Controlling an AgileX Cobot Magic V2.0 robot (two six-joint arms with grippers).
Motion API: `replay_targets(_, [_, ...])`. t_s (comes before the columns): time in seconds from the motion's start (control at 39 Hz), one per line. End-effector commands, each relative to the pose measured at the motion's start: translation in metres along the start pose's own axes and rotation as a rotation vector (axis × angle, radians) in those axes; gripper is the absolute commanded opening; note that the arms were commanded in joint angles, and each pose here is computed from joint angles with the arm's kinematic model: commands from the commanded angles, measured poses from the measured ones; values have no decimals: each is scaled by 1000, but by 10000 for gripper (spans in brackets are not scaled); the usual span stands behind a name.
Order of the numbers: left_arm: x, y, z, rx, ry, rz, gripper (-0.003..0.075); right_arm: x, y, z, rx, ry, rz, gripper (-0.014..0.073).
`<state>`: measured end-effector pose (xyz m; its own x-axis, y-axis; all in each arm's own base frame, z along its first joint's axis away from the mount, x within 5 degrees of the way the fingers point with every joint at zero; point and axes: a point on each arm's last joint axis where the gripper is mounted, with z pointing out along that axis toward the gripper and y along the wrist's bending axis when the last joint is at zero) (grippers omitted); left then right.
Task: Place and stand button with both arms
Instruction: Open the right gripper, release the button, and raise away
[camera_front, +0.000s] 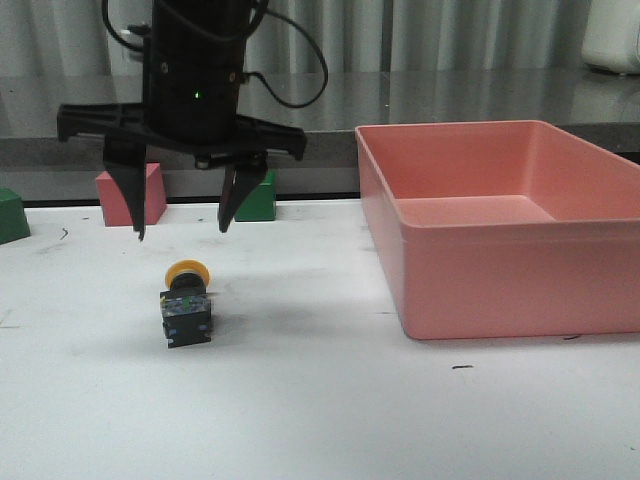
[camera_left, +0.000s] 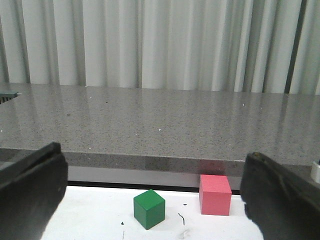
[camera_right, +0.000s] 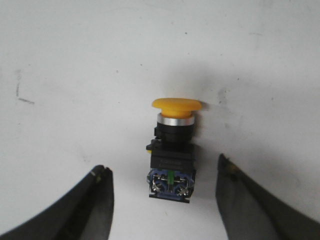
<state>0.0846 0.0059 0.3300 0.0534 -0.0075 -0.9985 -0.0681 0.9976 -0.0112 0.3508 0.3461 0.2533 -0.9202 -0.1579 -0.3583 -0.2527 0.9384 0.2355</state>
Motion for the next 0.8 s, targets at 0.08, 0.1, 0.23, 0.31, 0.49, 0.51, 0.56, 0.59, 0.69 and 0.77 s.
replay_targets(0.08, [-18, -1, 1, 10, -105, -6, 673, -13, 7, -77, -84, -164, -63, 185])
replay_targets(0.1, [-18, -1, 1, 10, -105, -6, 673, -13, 7, -82, -89, -173, -64, 137])
replay_targets(0.23, [-18, -1, 1, 10, -105, -6, 673, -13, 7, -105, -110, -208, -64, -22])
replay_targets(0.31, [-18, -1, 1, 10, -105, -6, 673, -11, 7, -120, -121, -218, -63, -74])
replay_targets(0.49, [-18, -1, 1, 10, -105, -6, 673, -5, -1, -161, -113, -227, -122, -68])
replay_targets(0.51, [-18, -1, 1, 10, -105, -6, 673, -4, -4, -168, -104, -221, -132, -68])
replay_targets(0.56, [-18, -1, 1, 10, -105, -6, 673, -2, -11, -179, -87, -208, -146, -68])
replay_targets(0.59, [-18, -1, 1, 10, -105, -6, 673, -2, -16, -187, -77, -204, -147, -68])
replay_targets(0.69, [-18, -1, 1, 10, -105, -6, 673, -1, -35, -209, -50, -208, -152, -68])
replay_targets(0.77, [-18, -1, 1, 10, -105, -6, 673, -4, -50, -229, -42, -253, -143, -68])
